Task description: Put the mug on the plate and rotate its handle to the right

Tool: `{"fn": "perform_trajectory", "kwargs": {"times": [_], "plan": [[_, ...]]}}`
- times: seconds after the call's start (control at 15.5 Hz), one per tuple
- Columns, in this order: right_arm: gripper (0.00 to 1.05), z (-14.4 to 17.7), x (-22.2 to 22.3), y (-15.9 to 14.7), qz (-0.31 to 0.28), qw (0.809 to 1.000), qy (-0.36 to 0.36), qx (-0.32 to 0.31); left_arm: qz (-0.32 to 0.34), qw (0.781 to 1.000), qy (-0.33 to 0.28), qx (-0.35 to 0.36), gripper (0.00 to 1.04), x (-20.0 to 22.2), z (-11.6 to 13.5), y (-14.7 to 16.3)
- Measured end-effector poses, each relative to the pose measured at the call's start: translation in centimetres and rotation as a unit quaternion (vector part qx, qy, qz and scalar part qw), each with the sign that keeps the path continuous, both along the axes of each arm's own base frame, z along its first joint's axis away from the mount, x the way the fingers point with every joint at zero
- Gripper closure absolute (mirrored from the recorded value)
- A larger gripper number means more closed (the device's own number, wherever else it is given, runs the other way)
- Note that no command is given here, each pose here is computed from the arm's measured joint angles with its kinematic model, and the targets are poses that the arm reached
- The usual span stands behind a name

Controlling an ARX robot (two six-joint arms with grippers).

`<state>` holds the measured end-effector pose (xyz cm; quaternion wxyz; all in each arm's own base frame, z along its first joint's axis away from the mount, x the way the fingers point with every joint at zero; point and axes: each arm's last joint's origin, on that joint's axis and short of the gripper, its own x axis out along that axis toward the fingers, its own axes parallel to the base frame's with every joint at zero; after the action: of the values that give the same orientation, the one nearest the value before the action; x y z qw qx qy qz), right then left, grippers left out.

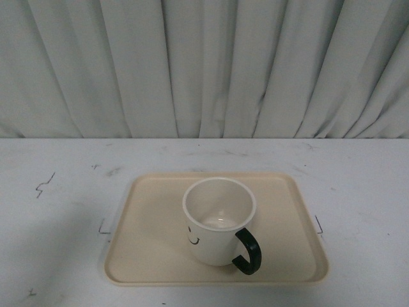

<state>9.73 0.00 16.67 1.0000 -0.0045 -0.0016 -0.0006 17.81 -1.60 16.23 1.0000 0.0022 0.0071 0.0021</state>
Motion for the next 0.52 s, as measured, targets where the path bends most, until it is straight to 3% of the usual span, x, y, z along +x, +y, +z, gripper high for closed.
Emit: {"fn": "perform_trajectory", "kwargs": {"times": [0.52], "plan": [[0.06,0.0,0.0,0.0,0.0,1.0,0.0,0.0,-0.002,1.0,0.0,-0.002,1.03,-3.8,0.1,1.6]]}}
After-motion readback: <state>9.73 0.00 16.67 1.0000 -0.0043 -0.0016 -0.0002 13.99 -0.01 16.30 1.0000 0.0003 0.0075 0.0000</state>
